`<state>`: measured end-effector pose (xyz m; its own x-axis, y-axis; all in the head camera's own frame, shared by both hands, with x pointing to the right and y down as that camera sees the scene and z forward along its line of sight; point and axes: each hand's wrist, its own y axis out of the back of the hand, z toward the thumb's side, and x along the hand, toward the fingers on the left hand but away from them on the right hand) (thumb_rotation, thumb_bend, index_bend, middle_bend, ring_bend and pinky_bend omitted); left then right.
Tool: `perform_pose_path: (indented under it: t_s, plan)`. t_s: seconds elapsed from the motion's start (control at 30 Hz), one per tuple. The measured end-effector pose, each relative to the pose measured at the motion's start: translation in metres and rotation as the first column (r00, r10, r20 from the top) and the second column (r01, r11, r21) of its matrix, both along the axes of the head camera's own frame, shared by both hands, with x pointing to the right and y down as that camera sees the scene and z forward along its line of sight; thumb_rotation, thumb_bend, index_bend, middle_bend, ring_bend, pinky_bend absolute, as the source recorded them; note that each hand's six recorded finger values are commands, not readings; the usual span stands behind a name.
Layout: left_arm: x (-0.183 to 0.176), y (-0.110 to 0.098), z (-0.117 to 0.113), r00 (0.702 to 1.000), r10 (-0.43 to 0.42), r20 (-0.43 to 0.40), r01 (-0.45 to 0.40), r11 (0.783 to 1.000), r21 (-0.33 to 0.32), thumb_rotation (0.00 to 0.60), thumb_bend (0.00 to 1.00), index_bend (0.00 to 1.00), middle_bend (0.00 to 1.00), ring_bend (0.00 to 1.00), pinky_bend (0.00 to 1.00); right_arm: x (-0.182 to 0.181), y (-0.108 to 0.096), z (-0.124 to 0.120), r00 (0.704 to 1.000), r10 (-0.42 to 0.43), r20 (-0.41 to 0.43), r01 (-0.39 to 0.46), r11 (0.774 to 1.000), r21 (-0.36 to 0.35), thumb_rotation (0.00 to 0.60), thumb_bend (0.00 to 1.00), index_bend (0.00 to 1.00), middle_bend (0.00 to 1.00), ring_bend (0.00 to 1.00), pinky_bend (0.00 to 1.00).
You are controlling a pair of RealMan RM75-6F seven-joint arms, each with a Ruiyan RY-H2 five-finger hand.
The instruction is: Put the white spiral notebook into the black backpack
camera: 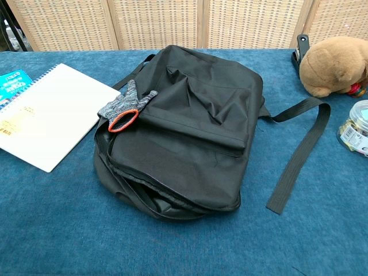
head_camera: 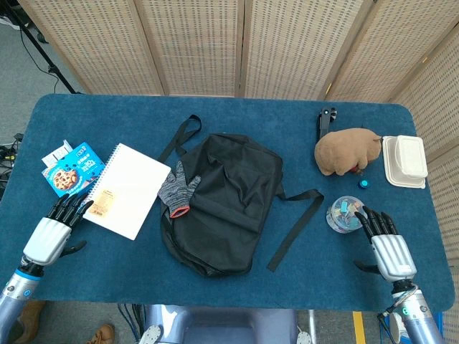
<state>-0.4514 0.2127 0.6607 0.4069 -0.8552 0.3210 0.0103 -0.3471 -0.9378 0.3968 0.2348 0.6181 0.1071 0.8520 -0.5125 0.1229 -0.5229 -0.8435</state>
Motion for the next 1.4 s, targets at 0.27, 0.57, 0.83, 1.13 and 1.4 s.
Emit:
perform_pose_path:
  t_s: [0.27, 0.57, 0.83, 1.13, 1.4]
  plan:
    - [0.0, 0.004, 0.013, 0.999, 0.007, 0.051, -0.007, 1.0, -0.008, 0.6, 0.03, 0.0, 0.0, 0.0, 0.07, 0.004, -0.003, -0.008, 0.999, 0.024, 0.029, -0.024, 1.0, 0.02, 0.6, 0.0, 0.0, 0.0, 0.0, 0.0]
    - [0.01, -0.013, 0.041, 0.991, 0.025, 0.129, -0.02, 0.999, -0.036, 0.6, 0.06, 0.0, 0.0, 0.0, 0.07, 0.003, -0.005, -0.009, 0.998, 0.03, 0.052, -0.031, 0.999, 0.024, 0.6, 0.0, 0.0, 0.0, 0.0, 0.0]
    - [0.02, -0.027, 0.053, 0.985, 0.041, 0.17, -0.036, 0.999, -0.035, 0.6, 0.08, 0.0, 0.0, 0.0, 0.07, 0.005, -0.005, -0.008, 0.998, 0.04, 0.051, -0.041, 0.999, 0.019, 0.6, 0.0, 0.0, 0.0, 0.0, 0.0]
    - [0.018, -0.031, 0.063, 0.98, 0.028, 0.198, -0.017, 0.998, -0.059, 0.6, 0.12, 0.0, 0.0, 0.0, 0.07, 0.004, -0.005, -0.009, 0.997, 0.043, 0.059, -0.044, 0.999, 0.018, 0.6, 0.0, 0.0, 0.0, 0.0, 0.0]
    - [0.024, -0.044, 0.067, 0.979, 0.024, 0.202, -0.013, 0.999, -0.052, 0.6, 0.16, 0.0, 0.0, 0.0, 0.07, 0.003, -0.004, -0.008, 0.998, 0.038, 0.059, -0.039, 0.999, 0.015, 0.6, 0.0, 0.0, 0.0, 0.0, 0.0]
